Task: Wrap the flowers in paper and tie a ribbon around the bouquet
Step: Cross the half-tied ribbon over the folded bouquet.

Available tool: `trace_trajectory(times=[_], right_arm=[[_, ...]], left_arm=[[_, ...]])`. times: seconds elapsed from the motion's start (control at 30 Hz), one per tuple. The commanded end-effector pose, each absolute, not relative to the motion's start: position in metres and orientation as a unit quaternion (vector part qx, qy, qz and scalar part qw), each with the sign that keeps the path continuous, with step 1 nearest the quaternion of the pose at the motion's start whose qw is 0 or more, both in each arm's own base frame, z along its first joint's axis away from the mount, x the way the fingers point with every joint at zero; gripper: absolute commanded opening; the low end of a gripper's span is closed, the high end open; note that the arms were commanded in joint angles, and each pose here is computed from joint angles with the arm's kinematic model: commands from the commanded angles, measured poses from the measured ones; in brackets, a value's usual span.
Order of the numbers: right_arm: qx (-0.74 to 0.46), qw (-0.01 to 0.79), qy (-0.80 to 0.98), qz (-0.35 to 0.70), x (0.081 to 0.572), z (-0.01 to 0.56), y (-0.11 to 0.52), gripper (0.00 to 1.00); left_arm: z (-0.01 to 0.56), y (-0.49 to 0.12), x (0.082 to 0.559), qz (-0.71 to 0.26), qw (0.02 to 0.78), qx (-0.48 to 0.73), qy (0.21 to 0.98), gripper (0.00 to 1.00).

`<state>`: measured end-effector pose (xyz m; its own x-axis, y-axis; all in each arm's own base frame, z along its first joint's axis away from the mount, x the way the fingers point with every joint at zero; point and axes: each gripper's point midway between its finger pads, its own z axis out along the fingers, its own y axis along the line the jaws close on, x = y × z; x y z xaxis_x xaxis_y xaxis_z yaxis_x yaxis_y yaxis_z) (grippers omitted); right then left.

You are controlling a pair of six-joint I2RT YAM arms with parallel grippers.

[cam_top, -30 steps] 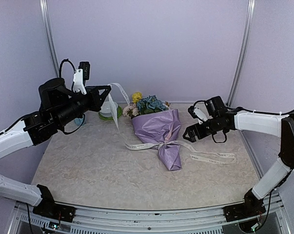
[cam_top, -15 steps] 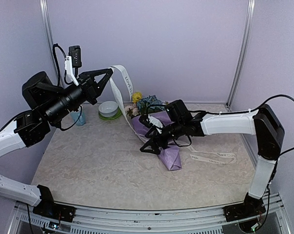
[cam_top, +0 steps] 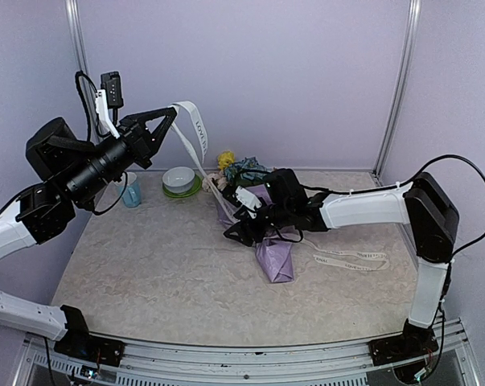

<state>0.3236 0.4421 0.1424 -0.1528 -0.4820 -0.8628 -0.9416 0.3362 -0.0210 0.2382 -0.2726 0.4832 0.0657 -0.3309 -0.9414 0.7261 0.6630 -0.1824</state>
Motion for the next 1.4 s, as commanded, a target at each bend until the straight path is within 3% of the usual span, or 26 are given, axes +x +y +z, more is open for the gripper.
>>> trace_trajectory(times=[0.0, 0.1, 0.23, 0.3, 0.5, 0.63, 0.73, 0.87, 0.93, 0.97, 1.13, 1.23, 1.37], right_arm=[[-0.472, 0.452, 0.715, 0.249, 0.347, 0.152, 0.445, 0.66], [-0.468, 0.453, 0.718, 0.245, 0.35, 0.153, 0.443, 0.6], [-0.528, 0.416, 0.675, 0.306, 0.313, 0.164, 0.447, 0.57], [-0.546, 0.398, 0.658, 0.332, 0.298, 0.171, 0.44, 0.61], [-0.556, 0.401, 0.648, 0.332, 0.298, 0.179, 0.43, 0.88], [-0.571, 0.396, 0.652, 0.303, 0.307, 0.159, 0.442, 0.93], [-0.576, 0.391, 0.652, 0.3, 0.315, 0.153, 0.45, 0.91], [-0.572, 0.397, 0.654, 0.295, 0.327, 0.155, 0.459, 0.78], [-0.569, 0.402, 0.653, 0.298, 0.331, 0.157, 0.463, 0.66], [-0.565, 0.404, 0.655, 0.297, 0.333, 0.158, 0.465, 0.52], [-0.549, 0.414, 0.666, 0.291, 0.334, 0.161, 0.454, 0.0], [-0.536, 0.416, 0.671, 0.299, 0.328, 0.171, 0.44, 0.0], [-0.515, 0.407, 0.684, 0.318, 0.321, 0.179, 0.422, 0.0]], left_arm=[[0.492, -0.269, 0.233, -0.375, 0.719, 0.171, 0.56, 0.0], [0.489, -0.27, 0.234, -0.373, 0.717, 0.173, 0.563, 0.0], [0.489, -0.268, 0.235, -0.368, 0.718, 0.172, 0.565, 0.0], [0.488, -0.267, 0.235, -0.364, 0.72, 0.171, 0.566, 0.0], [0.488, -0.269, 0.236, -0.364, 0.72, 0.172, 0.566, 0.0], [0.489, -0.267, 0.236, -0.364, 0.72, 0.17, 0.565, 0.0], [0.49, -0.265, 0.236, -0.364, 0.72, 0.168, 0.566, 0.0], [0.488, -0.265, 0.236, -0.364, 0.718, 0.166, 0.57, 0.0], [0.485, -0.265, 0.237, -0.363, 0.717, 0.164, 0.572, 0.0], [0.484, -0.264, 0.237, -0.362, 0.717, 0.163, 0.573, 0.0], [0.466, -0.248, 0.255, -0.321, 0.714, 0.123, 0.61, 0.0], [0.423, -0.221, 0.296, -0.261, 0.68, 0.057, 0.682, 0.0], [0.301, -0.171, 0.353, -0.21, 0.557, -0.057, 0.801, 0.02]])
